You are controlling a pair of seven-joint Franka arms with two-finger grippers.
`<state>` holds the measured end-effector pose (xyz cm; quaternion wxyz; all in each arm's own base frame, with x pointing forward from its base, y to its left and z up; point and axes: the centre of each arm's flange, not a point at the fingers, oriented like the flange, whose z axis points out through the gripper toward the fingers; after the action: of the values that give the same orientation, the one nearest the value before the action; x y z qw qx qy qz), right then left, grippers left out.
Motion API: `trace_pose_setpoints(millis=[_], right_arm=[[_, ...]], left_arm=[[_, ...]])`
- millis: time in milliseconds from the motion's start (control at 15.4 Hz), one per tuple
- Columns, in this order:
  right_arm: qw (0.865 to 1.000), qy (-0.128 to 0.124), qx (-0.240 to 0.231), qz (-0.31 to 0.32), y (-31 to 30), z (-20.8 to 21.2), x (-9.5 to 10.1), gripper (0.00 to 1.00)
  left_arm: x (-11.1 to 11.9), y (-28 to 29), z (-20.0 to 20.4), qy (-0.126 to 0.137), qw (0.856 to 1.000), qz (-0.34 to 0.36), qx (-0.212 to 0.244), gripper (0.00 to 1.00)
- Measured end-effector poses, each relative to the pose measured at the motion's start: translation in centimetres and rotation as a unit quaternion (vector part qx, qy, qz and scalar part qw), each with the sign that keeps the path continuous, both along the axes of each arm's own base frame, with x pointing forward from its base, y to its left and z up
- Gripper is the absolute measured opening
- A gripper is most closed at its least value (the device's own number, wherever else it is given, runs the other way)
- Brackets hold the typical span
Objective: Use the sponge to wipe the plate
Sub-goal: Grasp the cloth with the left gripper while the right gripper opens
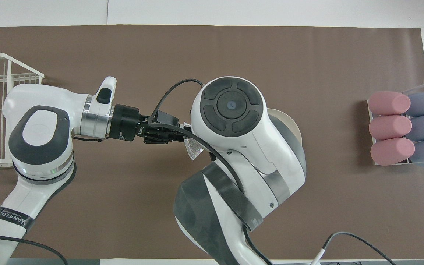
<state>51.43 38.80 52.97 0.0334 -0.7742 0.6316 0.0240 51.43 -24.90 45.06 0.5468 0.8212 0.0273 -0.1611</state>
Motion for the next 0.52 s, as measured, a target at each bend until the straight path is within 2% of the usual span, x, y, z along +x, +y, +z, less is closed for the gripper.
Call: trace_pose_setpoints(millis=[65,130,454,519], right_arm=[[1.000,0.000,0.000,0.000,0.01,-0.01,0.00,0.07],[1.000,0.000,0.000,0.000,0.01,0.01,0.00,0.07],[1.000,-0.001,0.001,0.000,0.02,0.11,0.02,0.08],[1.000,-0.001,0.001,0.001,0.01,0.11,0.03,0.14]], left_arm=[[0.02,-0.02,0.07,0.004,1.000,0.001,0.001,0.08],[0.04,-0.03,0.14,0.007,1.000,0.002,0.002,0.04],[0.10,-0.04,0.32,0.011,1.000,0.004,0.004,0.04],[0.12,-0.02,0.34,0.011,1.000,0.004,0.004,0.04]])
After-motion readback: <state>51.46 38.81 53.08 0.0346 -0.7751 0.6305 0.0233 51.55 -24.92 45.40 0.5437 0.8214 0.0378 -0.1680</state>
